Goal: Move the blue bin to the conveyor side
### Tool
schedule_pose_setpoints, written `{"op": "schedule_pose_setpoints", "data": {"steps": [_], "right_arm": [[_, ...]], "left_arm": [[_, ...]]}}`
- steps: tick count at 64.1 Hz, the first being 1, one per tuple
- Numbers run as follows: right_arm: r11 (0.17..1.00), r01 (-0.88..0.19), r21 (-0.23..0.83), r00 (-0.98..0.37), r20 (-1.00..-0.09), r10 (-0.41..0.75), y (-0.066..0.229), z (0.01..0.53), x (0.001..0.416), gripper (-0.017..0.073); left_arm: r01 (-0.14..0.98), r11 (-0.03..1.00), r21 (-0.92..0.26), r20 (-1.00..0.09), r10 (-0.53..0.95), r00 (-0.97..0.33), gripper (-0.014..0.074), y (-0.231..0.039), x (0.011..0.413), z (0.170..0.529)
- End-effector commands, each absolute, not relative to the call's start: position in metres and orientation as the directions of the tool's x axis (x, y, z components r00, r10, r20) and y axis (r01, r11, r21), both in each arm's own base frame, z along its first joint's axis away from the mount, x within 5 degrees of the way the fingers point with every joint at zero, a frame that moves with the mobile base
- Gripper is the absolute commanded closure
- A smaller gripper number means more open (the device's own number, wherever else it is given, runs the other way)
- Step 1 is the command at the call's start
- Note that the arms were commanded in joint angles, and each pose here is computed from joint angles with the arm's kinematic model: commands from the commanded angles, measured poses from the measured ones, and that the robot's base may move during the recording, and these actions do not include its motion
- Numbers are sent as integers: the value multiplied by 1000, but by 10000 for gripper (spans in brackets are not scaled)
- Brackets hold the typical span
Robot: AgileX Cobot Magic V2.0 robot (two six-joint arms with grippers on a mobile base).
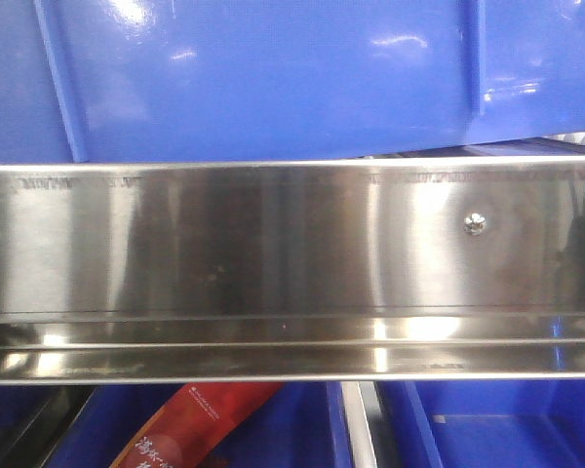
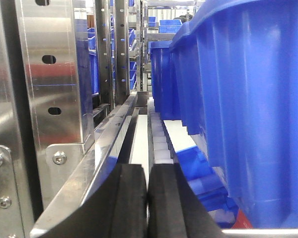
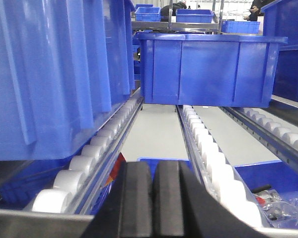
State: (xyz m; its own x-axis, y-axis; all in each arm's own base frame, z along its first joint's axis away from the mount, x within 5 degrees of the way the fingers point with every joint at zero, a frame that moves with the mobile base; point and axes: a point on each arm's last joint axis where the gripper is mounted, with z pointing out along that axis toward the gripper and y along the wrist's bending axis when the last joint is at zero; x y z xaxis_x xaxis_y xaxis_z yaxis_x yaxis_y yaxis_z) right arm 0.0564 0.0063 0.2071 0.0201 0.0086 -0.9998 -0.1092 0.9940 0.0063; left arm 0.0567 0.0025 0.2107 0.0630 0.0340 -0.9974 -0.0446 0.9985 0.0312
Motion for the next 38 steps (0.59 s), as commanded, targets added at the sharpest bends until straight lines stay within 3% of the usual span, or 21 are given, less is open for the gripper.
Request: {"op": "schedule_pose_setpoints", "data": {"steps": [1, 38], "right_arm": [[995, -104, 2, 44, -999, 7, 6, 209, 56, 647], [994, -105, -3, 44, -999, 2, 6, 209, 56, 648]], "left_arm": [[-44, 999, 27, -996, 31, 86, 589, 2, 56, 213], [-44, 999, 27, -996, 31, 86, 589, 2, 56, 213]]}}
